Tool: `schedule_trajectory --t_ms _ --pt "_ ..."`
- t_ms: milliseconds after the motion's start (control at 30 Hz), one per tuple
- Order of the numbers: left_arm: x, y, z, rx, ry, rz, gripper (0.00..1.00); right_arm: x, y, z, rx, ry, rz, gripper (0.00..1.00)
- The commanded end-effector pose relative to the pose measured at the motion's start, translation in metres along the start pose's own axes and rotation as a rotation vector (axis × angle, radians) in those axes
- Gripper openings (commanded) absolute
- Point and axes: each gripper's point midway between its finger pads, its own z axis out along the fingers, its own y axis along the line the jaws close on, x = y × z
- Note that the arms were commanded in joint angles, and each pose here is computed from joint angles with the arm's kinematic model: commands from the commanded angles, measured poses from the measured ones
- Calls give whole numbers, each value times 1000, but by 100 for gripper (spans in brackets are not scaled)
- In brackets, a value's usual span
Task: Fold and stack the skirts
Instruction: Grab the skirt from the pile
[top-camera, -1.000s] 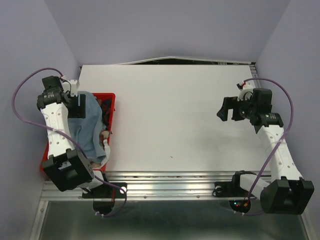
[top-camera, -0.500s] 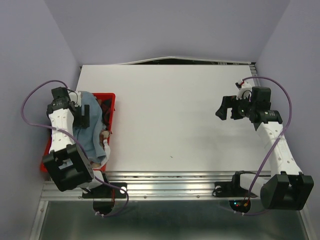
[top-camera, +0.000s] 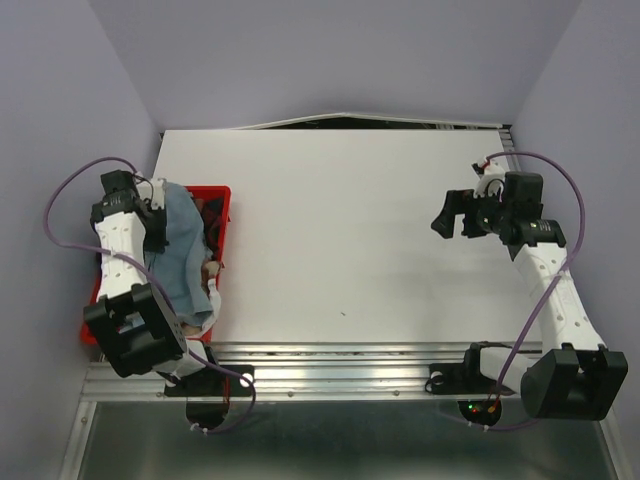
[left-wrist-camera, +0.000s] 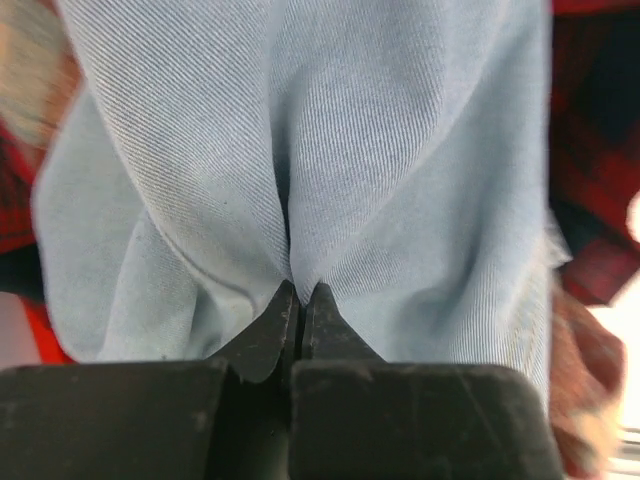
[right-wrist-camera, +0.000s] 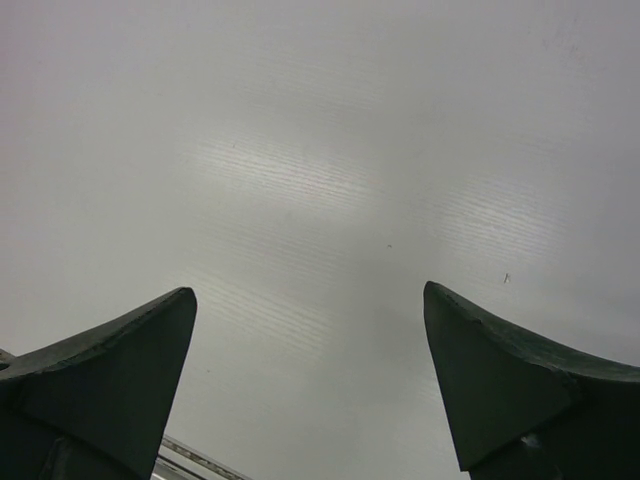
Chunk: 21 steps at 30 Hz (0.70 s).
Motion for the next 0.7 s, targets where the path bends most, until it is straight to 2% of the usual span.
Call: schedule_trajectory --t_ms 0,33,133,167,333,533,667 --pt "-67 -6 -67 51 -241 40 0 -33 7 -11 -4 -82 -20 100" --pt "-97 -3 -103 40 -350 59 0 -33 7 -10 -6 -79 -7 100" --pt "-132 -20 -157 98 -481 104 0 -38 8 -10 -19 -84 9 100" --pt "-154 -33 -190 131 -563 138 0 -39 10 -8 -33 -75 46 100" --pt "-206 -84 -271 213 -789 262 0 -56 3 -11 -35 -94 98 100" --pt "-216 -185 -322 456 -986 453 0 -74 -16 -20 -35 -133 174 100" --pt "-191 -259 -315 679 -978 632 0 -85 -33 -31 -62 -166 238 100"
